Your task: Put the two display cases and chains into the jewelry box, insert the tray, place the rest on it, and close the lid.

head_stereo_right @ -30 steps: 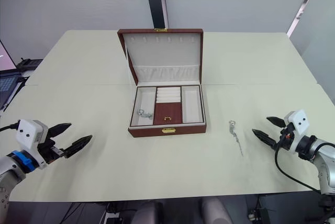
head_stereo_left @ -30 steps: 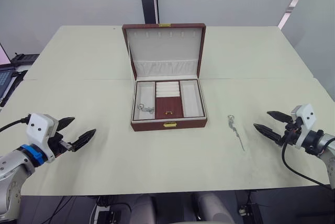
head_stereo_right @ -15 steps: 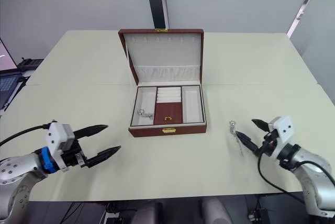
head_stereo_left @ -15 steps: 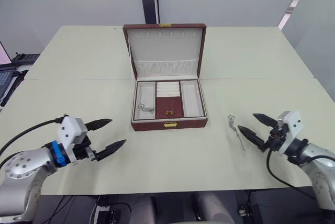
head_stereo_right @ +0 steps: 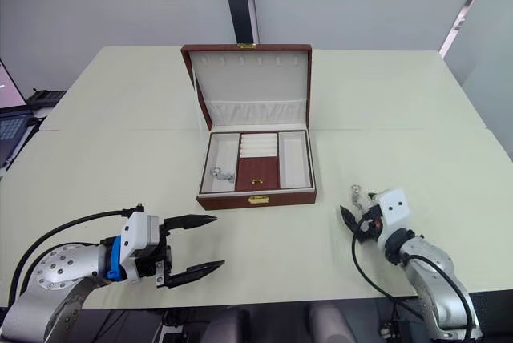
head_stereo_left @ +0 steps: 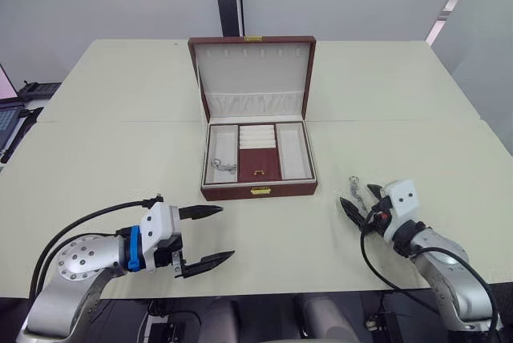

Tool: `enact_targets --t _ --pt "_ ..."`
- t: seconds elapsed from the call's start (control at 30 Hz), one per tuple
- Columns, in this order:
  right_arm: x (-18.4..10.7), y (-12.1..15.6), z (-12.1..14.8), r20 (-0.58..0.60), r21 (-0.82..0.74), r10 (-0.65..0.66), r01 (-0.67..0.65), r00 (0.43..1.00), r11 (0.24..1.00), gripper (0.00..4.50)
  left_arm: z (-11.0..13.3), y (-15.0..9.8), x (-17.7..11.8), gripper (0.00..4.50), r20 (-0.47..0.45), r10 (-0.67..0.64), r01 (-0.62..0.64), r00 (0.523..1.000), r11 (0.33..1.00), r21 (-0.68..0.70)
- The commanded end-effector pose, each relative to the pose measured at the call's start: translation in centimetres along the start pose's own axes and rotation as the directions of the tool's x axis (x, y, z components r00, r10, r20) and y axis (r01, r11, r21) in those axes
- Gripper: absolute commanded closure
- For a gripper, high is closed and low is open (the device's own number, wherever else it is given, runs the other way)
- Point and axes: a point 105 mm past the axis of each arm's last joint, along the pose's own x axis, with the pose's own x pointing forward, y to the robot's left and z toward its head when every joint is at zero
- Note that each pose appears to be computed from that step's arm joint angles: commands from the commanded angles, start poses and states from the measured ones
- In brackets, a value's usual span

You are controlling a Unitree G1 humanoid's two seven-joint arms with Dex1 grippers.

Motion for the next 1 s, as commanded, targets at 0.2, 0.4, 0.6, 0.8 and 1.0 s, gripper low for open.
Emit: enact_targets --t 0.2,0.4,0.6,0.8,1.0 --pt "0.6 0.2 -1.2 -0.058 0.013 -0.008 0.009 0.998 1.000 0.04 -0.3 -0.7 -0.1 0.00 0.029 0.003 -0.004 1.000 0.999 0.036" --pt "0.5 0.3 -1.7 -0.086 0.045 -0.004 0.008 0.996 0.999 1.55 -0.9 -0.2 -0.5 0.00 0.035 0.022 -0.024 0.999 0.999 0.044" --pt "0.5 0.3 -1.8 -0.094 0.042 -0.008 0.012 0.996 0.999 3.22 -1.1 0.1 -0.6 0.00 0.039 0.028 -0.030 0.999 0.998 0.051" --pt "0.6 0.4 -1.8 -0.092 0.037 -0.004 0.007 0.996 0.999 4.47 -0.9 0.5 -0.4 0.00 0.047 0.031 -0.033 0.998 0.998 0.057" --pt "0.5 -0.1 -0.4 -0.022 0.031 0.002 -0.002 1.000 1.000 4.47 -0.4 0.4 0.0 0.00 0.056 0.039 -0.043 0.998 0.997 0.062"
